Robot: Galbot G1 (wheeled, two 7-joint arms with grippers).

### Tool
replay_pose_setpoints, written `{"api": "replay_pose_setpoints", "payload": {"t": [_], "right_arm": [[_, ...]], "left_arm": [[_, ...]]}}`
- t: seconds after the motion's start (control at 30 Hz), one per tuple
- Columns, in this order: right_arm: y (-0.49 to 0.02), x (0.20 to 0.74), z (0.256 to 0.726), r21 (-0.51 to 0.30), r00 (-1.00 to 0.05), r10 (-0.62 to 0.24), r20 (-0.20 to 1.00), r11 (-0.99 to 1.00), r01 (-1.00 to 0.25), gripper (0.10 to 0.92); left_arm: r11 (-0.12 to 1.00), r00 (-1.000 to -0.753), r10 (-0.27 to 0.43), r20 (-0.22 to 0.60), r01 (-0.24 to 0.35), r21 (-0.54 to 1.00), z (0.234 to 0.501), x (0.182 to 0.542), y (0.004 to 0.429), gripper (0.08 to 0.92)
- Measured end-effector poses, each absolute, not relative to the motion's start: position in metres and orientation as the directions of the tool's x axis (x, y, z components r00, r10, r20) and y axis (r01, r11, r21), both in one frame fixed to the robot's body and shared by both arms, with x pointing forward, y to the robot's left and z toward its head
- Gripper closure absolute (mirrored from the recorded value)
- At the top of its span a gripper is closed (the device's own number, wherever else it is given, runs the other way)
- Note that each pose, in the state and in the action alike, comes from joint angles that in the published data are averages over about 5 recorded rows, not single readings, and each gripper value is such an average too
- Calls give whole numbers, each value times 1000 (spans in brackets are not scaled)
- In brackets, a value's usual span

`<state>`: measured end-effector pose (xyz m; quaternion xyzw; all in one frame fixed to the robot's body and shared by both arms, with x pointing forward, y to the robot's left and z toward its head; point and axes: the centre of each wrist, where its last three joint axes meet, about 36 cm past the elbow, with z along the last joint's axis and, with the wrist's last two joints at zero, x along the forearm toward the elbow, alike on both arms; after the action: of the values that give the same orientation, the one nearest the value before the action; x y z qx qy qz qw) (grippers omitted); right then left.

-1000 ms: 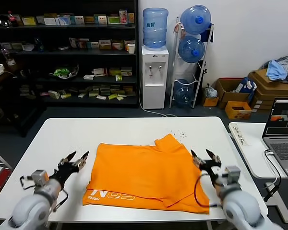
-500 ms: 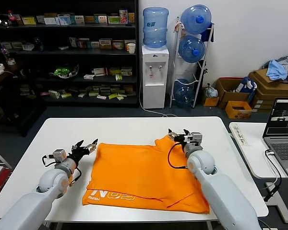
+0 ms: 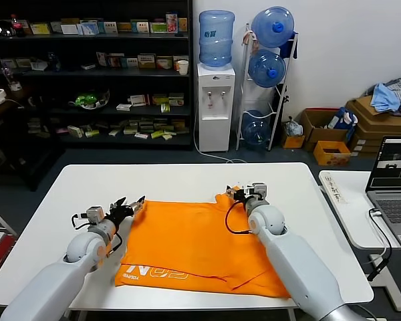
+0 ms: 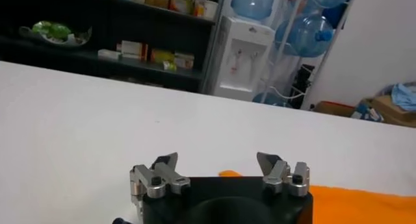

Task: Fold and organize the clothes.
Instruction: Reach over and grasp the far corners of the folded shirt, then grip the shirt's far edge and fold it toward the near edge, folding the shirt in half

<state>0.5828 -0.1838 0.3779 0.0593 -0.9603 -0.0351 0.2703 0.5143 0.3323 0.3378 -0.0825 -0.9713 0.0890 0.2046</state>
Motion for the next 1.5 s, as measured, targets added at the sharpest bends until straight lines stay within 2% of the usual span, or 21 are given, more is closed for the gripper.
{"api": "replay_pose_setpoints", "payload": {"t": [0.27, 0.4, 0.8, 1.13, 1.27, 1.5], "right_arm": [[-183, 588, 373, 93, -831, -126, 542, 992, -90, 200], [-182, 589, 371, 93, -821, -127, 557, 992, -90, 224], [-181, 584, 366, 97, -806, -137, 575, 990, -99, 552], [-180, 577, 364, 101, -824, -148, 548, 989, -111, 843], [-183, 573, 365, 105, -844, -152, 514, 988, -114, 897], [-190, 552, 372, 121, -879, -163, 449, 985, -121, 897]], "left_arm": [[970, -886, 213, 412, 141, -197, 331, 512, 327, 177], [969, -881, 220, 419, 149, -195, 329, 512, 323, 233], [971, -877, 222, 426, 159, -178, 324, 513, 319, 579], [969, -883, 231, 407, 175, -172, 322, 508, 318, 861], [967, -893, 239, 381, 186, -172, 324, 505, 318, 898], [966, -919, 243, 309, 202, -159, 334, 496, 323, 899]]}}
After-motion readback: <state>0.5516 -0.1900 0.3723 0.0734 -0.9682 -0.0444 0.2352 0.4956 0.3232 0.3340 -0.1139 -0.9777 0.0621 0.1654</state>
